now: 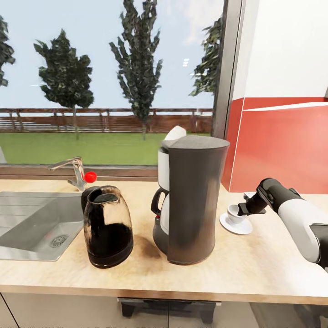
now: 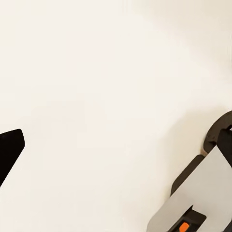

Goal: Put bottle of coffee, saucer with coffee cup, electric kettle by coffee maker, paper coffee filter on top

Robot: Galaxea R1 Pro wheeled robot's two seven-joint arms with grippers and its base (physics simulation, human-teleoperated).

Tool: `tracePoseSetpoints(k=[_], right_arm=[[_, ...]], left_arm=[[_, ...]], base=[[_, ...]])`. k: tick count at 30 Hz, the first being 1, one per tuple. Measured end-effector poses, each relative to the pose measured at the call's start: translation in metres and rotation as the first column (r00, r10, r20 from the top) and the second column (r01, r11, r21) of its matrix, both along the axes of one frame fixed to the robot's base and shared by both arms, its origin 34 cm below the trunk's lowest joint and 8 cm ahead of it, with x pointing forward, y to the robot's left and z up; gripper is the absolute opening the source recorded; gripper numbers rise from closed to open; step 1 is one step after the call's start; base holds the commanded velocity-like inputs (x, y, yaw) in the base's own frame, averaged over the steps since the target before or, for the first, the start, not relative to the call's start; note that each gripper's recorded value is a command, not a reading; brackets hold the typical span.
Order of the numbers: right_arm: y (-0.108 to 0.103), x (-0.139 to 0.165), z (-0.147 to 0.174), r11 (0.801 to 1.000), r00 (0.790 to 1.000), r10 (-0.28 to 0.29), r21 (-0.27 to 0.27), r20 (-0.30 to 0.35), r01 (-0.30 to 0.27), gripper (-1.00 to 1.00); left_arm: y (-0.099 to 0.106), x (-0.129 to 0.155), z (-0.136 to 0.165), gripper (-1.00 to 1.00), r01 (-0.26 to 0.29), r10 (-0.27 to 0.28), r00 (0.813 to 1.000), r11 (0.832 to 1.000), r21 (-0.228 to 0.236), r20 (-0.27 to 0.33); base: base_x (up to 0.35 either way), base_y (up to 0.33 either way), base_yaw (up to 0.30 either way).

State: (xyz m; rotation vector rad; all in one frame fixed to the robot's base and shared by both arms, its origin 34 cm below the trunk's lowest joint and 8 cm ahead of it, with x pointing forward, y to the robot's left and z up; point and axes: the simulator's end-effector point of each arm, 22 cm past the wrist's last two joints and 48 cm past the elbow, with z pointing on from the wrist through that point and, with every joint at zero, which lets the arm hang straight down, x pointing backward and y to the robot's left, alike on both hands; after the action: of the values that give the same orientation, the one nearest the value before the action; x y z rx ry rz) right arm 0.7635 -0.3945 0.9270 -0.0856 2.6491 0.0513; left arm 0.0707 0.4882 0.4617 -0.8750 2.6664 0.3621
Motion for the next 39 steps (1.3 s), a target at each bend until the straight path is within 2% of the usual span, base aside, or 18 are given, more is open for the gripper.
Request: tracePoseSetpoints(k=[9,10,12,39], right_arm=[[-0.001,0.001,0.000,1.000,1.000,-0.002,-0.006,0.002,0.002,-1.00],[-0.001,0.001,0.000,1.000,1.000,-0.002,-0.008,0.002,0.002,1.00],[-0.005,-0.003,-0.005,1.000,1.000,-0.002,-0.027,-0.016,0.001,1.00],[-0.007,-0.003,0.039,1.000,1.000,-0.014,-0.015,-0.024,0.014,1.00]], left_arm=[[0.000,0.000,0.000,1.00,0.000,0.000,1.000,1.000,0.000,0.000],[0.000,0.000,0.000,1.00,0.000,0.000,1.000,1.000,0.000,0.000],[0.000,0.000,0.002,1.00,0.000,0.000,1.000,1.000,-0.001,0.000],[-0.001,0.001,0.047,1.00,-0.001,0.001,1.000,1.000,-0.005,-0.006]], base=[[0.000,0.000,0.000],[0.000,0.000,0.000],[0.000,0.000,0.000],[0.000,0.000,0.000]])
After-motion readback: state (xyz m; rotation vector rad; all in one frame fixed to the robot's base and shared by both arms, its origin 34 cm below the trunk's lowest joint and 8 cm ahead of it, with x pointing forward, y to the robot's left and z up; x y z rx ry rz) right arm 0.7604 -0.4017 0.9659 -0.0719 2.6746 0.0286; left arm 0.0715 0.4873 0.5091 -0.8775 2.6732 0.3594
